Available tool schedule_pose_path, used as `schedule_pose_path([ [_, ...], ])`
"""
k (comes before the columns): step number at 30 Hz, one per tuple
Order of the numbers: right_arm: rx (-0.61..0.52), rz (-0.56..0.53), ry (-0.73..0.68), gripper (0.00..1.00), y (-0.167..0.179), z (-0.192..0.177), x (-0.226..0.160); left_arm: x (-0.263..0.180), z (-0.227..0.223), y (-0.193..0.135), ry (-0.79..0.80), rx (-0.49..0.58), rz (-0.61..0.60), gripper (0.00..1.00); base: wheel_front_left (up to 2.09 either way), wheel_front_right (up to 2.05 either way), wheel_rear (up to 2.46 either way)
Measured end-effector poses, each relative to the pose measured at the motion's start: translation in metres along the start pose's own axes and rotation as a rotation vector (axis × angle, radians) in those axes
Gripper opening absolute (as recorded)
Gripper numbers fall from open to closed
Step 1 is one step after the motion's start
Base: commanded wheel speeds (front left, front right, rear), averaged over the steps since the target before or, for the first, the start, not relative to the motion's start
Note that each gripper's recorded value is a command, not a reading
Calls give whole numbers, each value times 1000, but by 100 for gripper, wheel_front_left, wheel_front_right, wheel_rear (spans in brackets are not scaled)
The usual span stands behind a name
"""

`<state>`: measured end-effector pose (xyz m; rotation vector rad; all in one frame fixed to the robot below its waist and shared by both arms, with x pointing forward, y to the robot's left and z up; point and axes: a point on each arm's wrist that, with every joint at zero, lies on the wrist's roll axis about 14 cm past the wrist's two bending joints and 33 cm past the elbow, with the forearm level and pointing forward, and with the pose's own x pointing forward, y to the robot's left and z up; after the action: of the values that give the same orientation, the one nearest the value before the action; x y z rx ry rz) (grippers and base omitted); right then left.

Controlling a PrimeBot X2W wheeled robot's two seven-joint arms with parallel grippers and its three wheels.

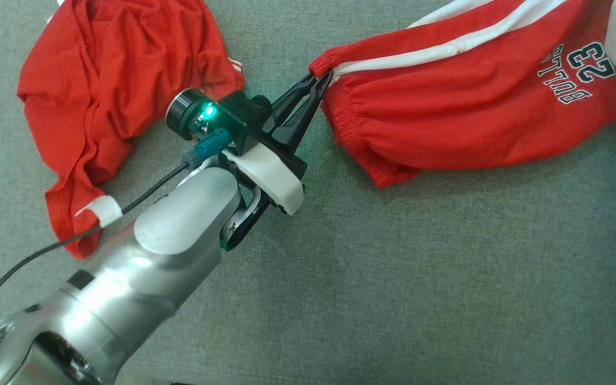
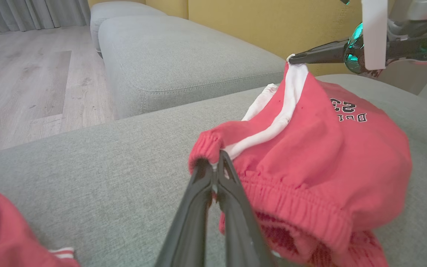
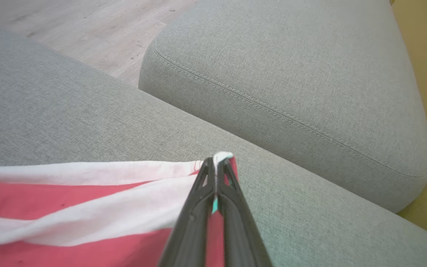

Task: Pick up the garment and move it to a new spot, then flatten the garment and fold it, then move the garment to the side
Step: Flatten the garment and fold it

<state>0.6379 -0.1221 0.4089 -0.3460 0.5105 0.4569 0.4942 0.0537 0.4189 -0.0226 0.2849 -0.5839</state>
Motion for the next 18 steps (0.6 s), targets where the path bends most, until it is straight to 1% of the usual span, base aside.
schedule_pose_path([
  [1,-5,-2,-10,18,-1,1,1,0,0,1,0,1,2,0,0,0,0],
  [2,-4,-6,-23,100,-2,3,2,0,-2,1,4,2,-1,0,0,0,0],
  [3,2,-12,-19,100,-4,2,3,0,-2,2,5,9,1,39,0,0,0],
  [4,10,-17,-19,100,-5,2,3,0,-2,3,6,13,5,100,0,0,0],
  [8,22,-25,-18,100,-6,3,-3,-2,3,4,-1,24,14,100,0,0,0],
  [11,41,-49,-35,100,-13,8,-13,-4,12,4,-23,33,18,100,0,0,0],
  [14,64,-79,-77,100,-23,19,-28,-7,23,2,-52,30,27,100,0,0,0],
  [18,108,-108,-176,100,-32,41,-54,-17,38,6,-91,28,61,100,0,0,0],
])
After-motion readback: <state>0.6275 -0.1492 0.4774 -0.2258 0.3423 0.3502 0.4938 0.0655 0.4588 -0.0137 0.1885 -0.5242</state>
